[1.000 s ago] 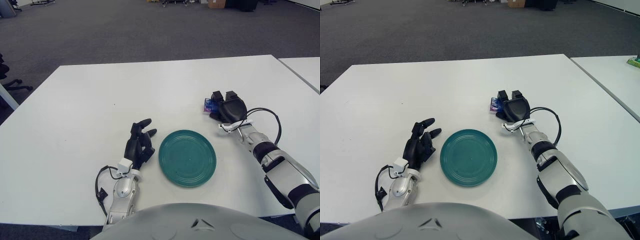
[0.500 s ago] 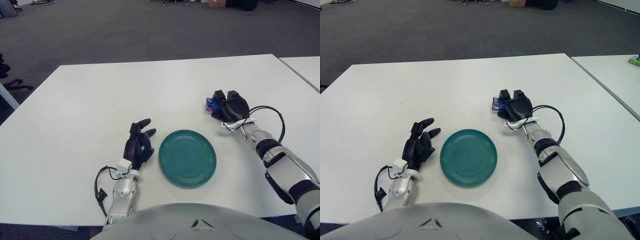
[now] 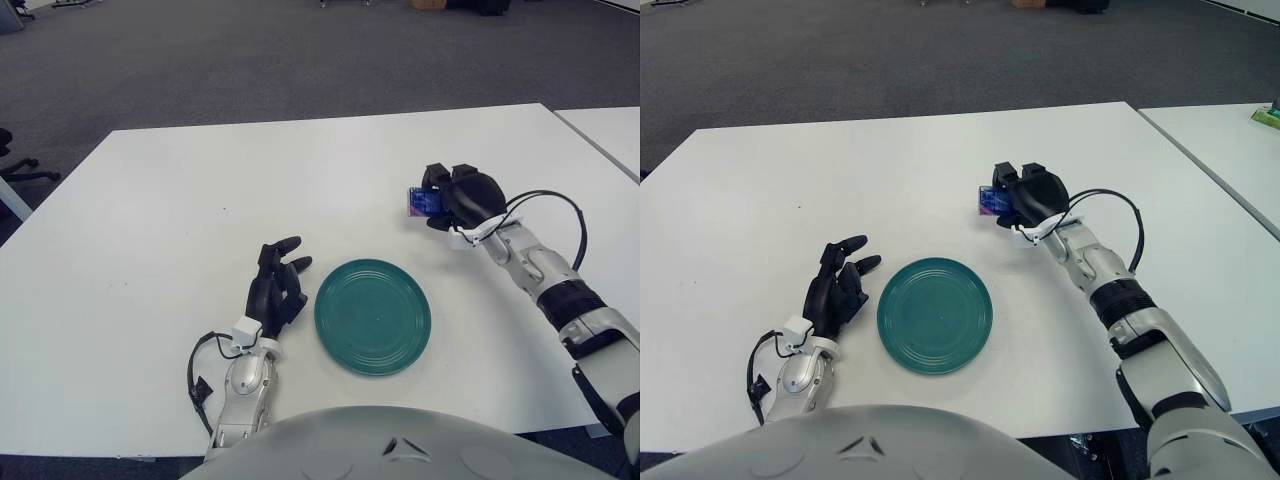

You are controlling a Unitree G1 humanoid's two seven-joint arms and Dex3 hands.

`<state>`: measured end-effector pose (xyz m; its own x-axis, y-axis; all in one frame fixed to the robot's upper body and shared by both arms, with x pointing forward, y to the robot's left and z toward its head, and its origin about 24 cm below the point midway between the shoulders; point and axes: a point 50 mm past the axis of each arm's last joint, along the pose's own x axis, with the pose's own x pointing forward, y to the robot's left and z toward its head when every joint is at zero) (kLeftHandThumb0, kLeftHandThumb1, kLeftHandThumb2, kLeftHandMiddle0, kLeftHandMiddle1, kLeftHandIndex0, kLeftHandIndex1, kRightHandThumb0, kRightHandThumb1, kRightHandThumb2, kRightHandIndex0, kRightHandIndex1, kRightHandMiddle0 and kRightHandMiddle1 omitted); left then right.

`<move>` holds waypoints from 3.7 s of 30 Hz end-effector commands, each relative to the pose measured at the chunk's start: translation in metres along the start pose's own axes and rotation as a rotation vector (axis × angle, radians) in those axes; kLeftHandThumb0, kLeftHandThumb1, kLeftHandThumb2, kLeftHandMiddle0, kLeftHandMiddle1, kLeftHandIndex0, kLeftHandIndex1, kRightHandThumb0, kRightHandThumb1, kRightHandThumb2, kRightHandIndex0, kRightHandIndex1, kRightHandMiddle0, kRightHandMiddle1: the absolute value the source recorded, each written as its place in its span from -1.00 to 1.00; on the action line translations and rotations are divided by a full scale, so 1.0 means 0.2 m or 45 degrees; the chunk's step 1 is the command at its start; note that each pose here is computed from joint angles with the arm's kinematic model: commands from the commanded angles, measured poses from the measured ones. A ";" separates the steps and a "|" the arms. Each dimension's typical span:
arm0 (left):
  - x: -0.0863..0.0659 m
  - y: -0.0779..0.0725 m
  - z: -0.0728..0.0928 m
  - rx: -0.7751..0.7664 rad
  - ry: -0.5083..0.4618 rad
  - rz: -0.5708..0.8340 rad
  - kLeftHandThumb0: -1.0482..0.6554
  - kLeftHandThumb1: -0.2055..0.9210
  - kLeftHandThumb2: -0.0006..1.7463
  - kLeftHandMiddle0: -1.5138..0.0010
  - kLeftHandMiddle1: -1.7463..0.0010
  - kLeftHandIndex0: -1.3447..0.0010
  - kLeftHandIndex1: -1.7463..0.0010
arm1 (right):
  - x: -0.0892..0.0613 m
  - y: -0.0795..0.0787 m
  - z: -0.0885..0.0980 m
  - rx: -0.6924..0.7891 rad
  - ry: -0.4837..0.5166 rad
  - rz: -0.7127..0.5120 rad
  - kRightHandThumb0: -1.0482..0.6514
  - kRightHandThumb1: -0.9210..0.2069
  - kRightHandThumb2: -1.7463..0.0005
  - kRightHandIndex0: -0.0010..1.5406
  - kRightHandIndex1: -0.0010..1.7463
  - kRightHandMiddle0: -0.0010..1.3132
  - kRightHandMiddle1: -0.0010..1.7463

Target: Put the gum into the plate.

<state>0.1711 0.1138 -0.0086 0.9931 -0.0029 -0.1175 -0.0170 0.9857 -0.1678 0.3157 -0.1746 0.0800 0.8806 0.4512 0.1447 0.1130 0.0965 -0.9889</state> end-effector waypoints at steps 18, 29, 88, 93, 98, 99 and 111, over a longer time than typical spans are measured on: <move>-0.04 0.02 -0.06 -0.007 0.124 0.010 -0.63 1.00 -0.04 0.49 -0.07 0.70 -0.30 | -0.14 -0.18 0.43 0.103 -0.308 0.068 -0.29 -0.10 -0.36 0.58 1.00 -0.19 1.00; -0.02 0.01 -0.06 -0.074 0.073 0.078 -0.71 1.00 -0.02 0.48 -0.15 0.73 -0.42 | -0.24 -0.12 0.61 0.149 -0.475 0.139 -0.33 0.09 -0.52 0.58 1.00 -0.06 1.00; -0.01 0.01 -0.08 -0.152 0.113 0.092 -0.83 1.00 0.32 0.59 0.84 1.00 0.21 | -0.34 -0.03 0.65 0.295 -0.600 0.526 -1.00 -1.00 -0.04 -1.00 -1.00 -1.00 -1.00; -0.01 0.01 -0.08 -0.155 0.099 0.103 -0.83 1.00 0.29 0.57 0.85 1.00 0.16 | -0.33 -0.05 0.63 0.392 -0.563 0.353 -1.00 -1.00 -0.01 -1.00 -1.00 -1.00 -1.00; 0.00 0.00 -0.06 -0.168 0.069 0.108 -0.84 1.00 0.25 0.52 0.85 1.00 0.02 | -0.33 -0.06 0.62 0.583 -0.430 0.184 -1.00 -1.00 0.02 -1.00 -1.00 -1.00 -1.00; 0.00 0.00 -0.06 -0.177 0.065 0.108 -0.85 1.00 0.23 0.49 0.83 1.00 -0.05 | -0.33 -0.06 0.61 0.637 -0.395 0.165 -1.00 -1.00 0.04 -1.00 -1.00 -1.00 -1.00; -0.01 -0.01 -0.07 -0.151 0.076 0.071 -0.93 1.00 0.21 0.31 0.74 0.98 -0.18 | -0.35 0.21 0.45 1.668 0.443 -0.239 -0.99 -1.00 0.23 -1.00 -1.00 -0.91 -0.96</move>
<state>0.1719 0.1185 -0.0127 0.9909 0.0567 -0.1224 -0.0862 0.9642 -0.2507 0.2096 -0.1221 0.0360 0.9502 0.2995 0.0860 -0.2314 0.8631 -0.4489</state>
